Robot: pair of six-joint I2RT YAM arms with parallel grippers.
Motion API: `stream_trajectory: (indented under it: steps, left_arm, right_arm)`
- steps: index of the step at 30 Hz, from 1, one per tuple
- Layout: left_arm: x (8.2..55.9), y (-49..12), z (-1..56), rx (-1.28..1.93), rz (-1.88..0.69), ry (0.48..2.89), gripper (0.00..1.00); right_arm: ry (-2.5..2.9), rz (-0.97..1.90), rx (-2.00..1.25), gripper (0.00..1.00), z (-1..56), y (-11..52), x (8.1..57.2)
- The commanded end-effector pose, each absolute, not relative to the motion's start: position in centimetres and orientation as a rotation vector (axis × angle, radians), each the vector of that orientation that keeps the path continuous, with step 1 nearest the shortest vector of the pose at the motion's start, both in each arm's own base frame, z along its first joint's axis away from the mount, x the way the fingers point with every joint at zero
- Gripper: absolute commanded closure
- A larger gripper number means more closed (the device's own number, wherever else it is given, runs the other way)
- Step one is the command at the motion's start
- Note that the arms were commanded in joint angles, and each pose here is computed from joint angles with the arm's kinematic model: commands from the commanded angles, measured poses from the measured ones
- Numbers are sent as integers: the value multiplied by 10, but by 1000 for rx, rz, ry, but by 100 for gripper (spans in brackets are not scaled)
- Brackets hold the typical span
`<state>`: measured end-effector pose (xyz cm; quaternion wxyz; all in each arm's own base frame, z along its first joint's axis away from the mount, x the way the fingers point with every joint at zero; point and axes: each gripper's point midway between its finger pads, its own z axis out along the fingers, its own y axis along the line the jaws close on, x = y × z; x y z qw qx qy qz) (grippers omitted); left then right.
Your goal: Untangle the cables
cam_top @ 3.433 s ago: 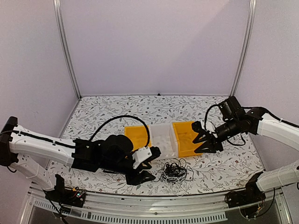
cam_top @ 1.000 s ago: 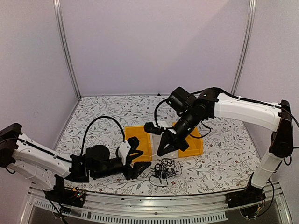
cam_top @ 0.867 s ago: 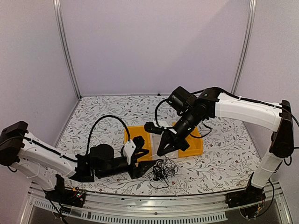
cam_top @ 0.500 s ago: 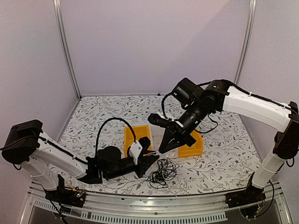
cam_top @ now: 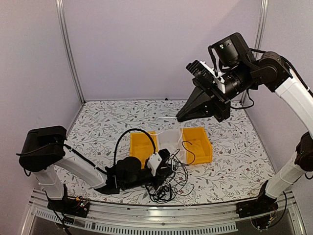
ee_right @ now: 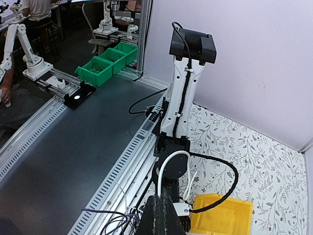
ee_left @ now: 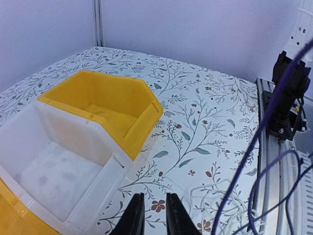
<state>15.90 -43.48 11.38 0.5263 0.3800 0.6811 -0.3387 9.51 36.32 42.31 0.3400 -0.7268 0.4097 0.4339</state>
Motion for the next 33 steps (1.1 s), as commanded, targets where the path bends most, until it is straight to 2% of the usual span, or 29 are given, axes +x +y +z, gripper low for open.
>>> stream_trajectory:
  steps: [1, 3, 7, 11, 14, 19, 24, 28, 33]
  left_arm:
    - [153, -435, 128, 847, -869, 1621, 85]
    - [156, -421, 131, 795, -846, 1665, 77]
    - [159, -391, 141, 711, -809, 1743, 55]
    - [164, -359, 153, 621, -734, 1776, 46]
    - [154, -352, 173, 642, -767, 1727, 45]
    - [117, -380, 217, 812, -802, 1550, 45]
    - [91, -421, 231, 950, -870, 1460, 52]
    - [107, -434, 225, 880, -794, 1505, 51]
    - [121, -441, 220, 828, -741, 1518, 60]
  right_arm:
    - [1083, 1100, -1909, 100, 414, 360, 96]
    - [1115, 1112, -1922, 100, 399, 358, 96]
    - [1198, 1121, -1932, 100, 362, 352, 98]
    - [1257, 1154, -1902, 100, 342, 346, 104]
    - [1329, 1118, -1840, 100, 332, 350, 120]
    - [1441, 1146, -1732, 100, 318, 355, 139]
    - [1468, 1181, -1719, 100, 311, 359, 140]
    - [1476, 1180, -1713, 100, 311, 359, 141]
    - [1469, 1190, -1717, 100, 314, 357, 138]
